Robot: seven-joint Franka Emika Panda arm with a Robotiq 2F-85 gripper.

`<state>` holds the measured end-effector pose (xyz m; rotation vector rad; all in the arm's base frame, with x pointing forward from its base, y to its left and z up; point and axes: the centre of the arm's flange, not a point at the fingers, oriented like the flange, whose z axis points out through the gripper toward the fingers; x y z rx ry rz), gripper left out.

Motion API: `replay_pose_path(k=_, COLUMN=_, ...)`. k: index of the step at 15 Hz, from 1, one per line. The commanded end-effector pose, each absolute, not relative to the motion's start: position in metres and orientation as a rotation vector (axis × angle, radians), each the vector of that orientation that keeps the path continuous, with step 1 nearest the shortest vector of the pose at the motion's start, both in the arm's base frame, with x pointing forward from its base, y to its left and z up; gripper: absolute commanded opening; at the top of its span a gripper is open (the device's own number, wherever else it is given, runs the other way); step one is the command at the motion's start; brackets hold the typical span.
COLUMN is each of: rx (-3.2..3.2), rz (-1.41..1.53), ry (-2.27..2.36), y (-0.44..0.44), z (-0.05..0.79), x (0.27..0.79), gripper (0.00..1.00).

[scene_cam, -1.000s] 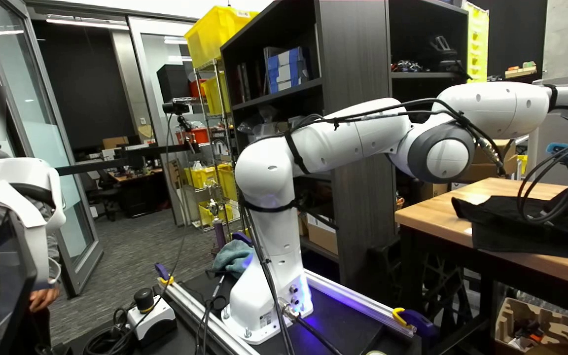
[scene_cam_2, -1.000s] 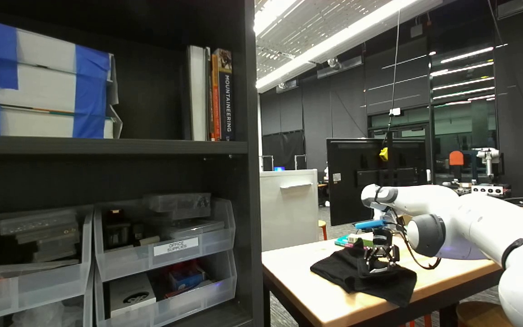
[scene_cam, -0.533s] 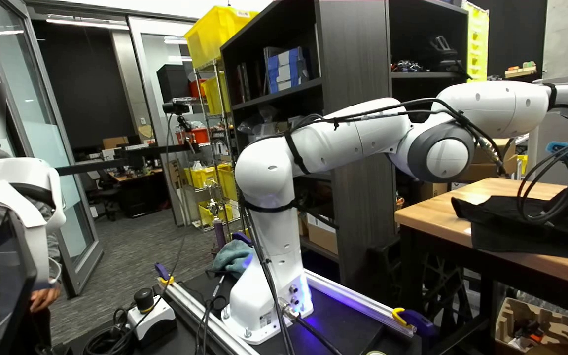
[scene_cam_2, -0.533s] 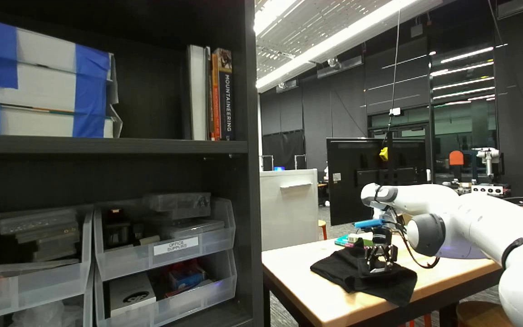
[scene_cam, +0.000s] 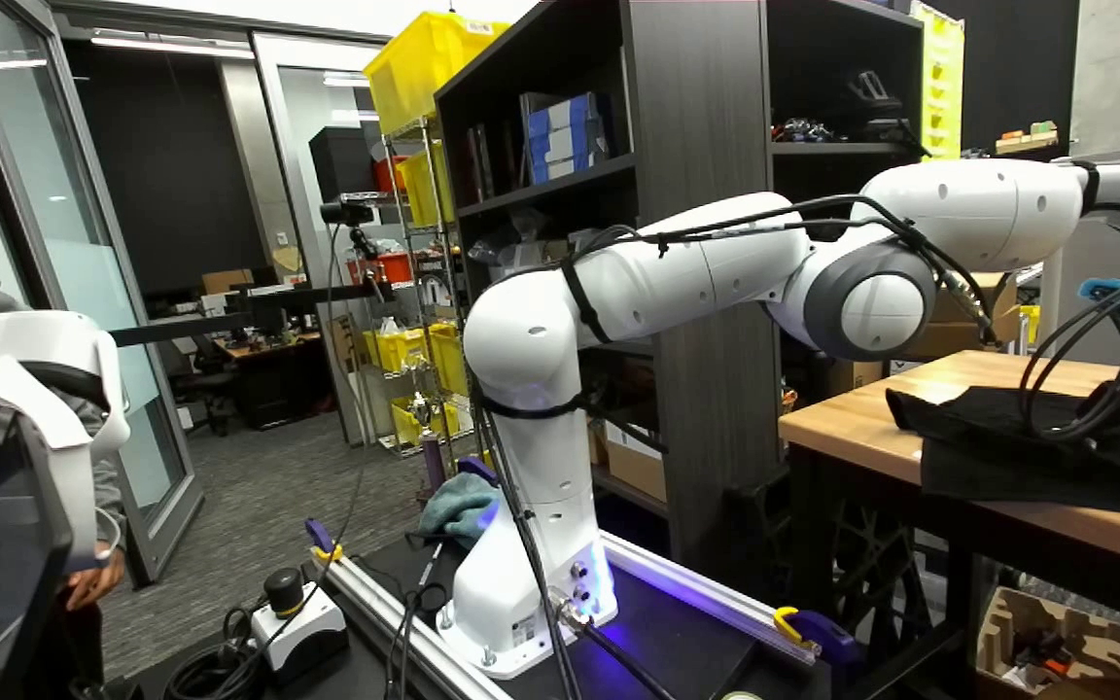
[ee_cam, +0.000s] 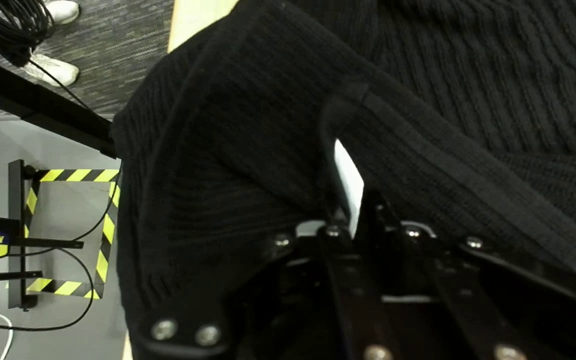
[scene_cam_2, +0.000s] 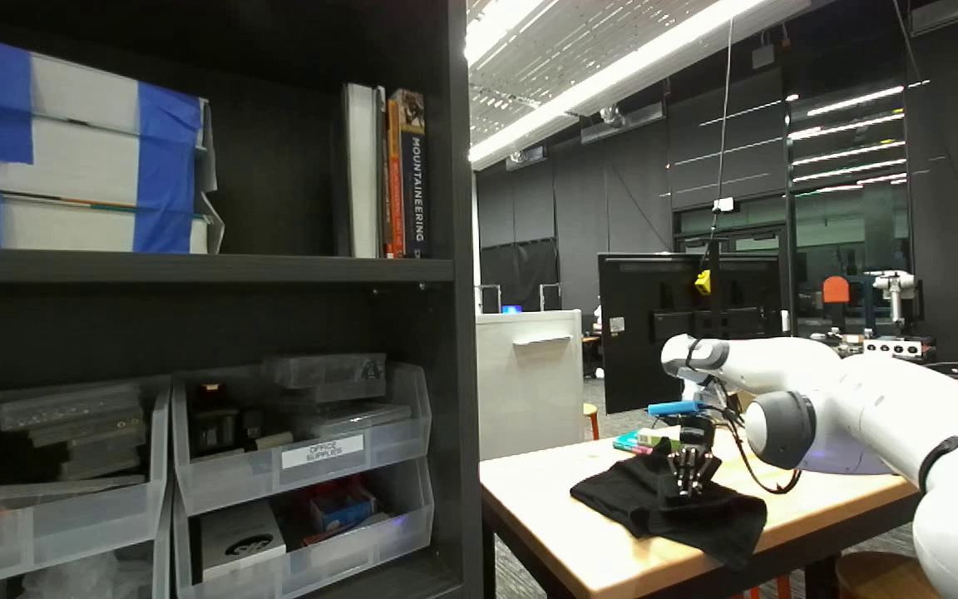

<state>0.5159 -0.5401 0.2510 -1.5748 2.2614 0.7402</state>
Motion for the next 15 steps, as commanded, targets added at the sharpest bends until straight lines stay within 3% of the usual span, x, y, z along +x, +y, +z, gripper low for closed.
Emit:
replay_pose_path(k=1, rx=-1.489, rz=0.74, ry=2.183, y=-0.549, z=0.264, x=0.517, gripper=0.0)
replay_pose_path(k=9, rx=-1.072, rz=0.68, ry=2.02, y=-0.602, z=0.281, x=0.496, gripper=0.01)
replay_pose_path(k=15, rx=-0.892, rz=0.413, ry=2.077, y=-0.618, z=0.291, x=0.498, gripper=0.01)
